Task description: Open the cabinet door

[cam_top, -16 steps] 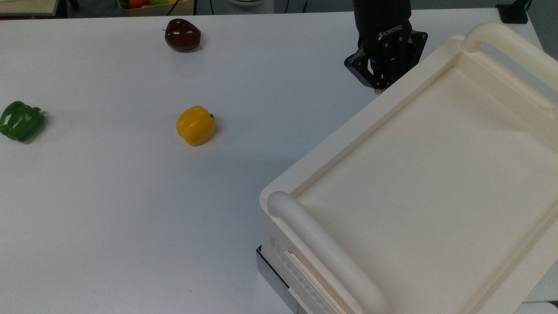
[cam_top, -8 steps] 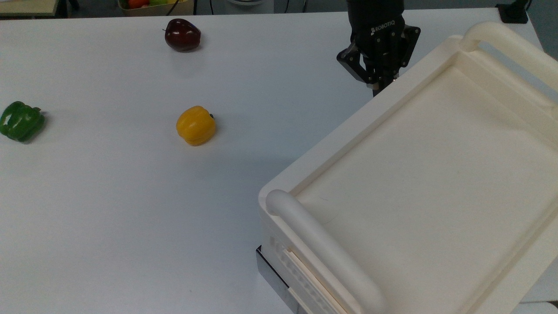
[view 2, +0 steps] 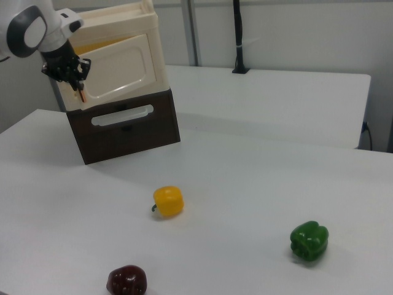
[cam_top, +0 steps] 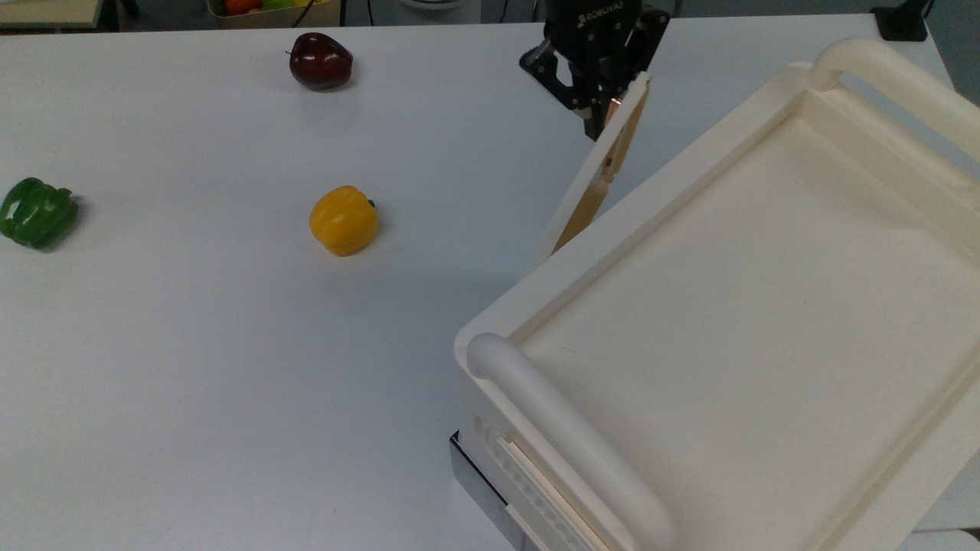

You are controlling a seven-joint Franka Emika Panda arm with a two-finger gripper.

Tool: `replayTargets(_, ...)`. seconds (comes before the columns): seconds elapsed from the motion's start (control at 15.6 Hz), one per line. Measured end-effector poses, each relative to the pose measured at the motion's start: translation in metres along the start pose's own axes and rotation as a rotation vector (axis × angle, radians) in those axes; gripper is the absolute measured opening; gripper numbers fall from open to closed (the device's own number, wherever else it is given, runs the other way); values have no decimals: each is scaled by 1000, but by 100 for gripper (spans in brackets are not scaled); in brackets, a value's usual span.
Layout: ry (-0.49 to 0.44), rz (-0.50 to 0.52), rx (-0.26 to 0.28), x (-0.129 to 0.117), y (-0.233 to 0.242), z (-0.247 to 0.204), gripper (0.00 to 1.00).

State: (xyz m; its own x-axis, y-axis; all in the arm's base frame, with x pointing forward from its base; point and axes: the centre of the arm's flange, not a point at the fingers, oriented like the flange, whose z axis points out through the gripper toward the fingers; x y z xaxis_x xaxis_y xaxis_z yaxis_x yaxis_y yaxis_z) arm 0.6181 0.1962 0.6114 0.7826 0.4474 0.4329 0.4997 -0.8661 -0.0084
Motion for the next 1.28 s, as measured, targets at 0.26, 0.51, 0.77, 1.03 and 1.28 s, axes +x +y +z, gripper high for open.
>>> replayTargets(0.26,-144,128,-5,-42,77,-20,21)
replayTargets(0.51,-229,248,-19,-83,144,-33,58)
replayTargets(0.77,-303,336,-16,-112,176,-42,99)
replayTargets(1.03,-365,462,-17,-140,204,-59,100)
replayTargets(1.28,-406,497,-54,-160,219,-80,100)
